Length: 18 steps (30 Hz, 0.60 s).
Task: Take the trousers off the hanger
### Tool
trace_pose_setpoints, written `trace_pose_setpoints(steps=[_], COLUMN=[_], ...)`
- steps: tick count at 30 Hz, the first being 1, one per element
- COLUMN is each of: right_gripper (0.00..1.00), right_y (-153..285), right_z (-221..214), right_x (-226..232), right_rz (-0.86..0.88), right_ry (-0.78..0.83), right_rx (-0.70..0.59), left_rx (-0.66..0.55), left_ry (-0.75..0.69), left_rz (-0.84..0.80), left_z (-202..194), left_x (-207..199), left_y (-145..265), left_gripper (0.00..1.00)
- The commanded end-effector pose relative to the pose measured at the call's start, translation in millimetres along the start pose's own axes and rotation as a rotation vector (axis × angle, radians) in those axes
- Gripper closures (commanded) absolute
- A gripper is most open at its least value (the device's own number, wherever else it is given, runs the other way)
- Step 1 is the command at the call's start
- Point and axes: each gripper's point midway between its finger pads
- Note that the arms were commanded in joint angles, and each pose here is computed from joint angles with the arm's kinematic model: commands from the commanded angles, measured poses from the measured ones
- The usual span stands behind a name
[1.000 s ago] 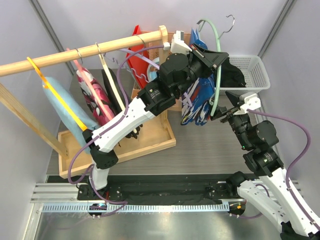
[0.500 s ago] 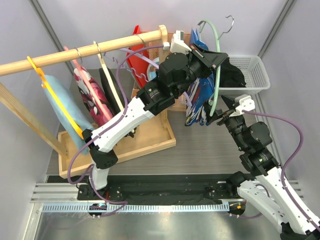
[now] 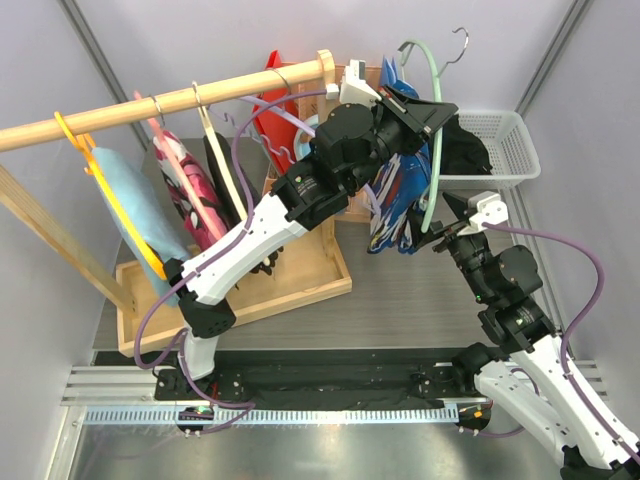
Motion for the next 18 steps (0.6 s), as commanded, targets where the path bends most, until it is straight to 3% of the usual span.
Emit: trace_pose_setpoints(steps=[1, 8, 15, 18], right_gripper=[0.16, 0.23, 0.53, 0.65], right_y=[-7.4, -19.0, -9.4, -5.6], right_z=[19.0, 44.0, 84.1, 93.1], right_x=[-11.1, -13.5, -11.6, -7.4], right_rz=[-0.064, -0.086, -0.086, -0.066], right_ry=[0.030, 0.027, 0.012, 0.020], right_rx=[-0.056, -0.182, -0.306, -0.295], left_rx=[-0.199, -0.183, -0.185, -0.179], left_ry=[0.139, 0.152, 0.132, 0.121], left_rz=[-0.226, -0.224, -0.202, -0.186], left_z=[96.6, 93.0, 93.5, 90.8], left_x=[-82.9, -81.5, -77.0, -71.3], left_y=[38.4, 37.8, 40.4, 39.5], left_gripper=[0.99, 0.99, 0.99, 1.00])
Point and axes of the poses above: each gripper's point midway between its finger pads, its own y axis back along the fingers, its own x axis along the line the jaws close on, z = x × y, and after that the axes turned 10 degrees about -y, right-handed
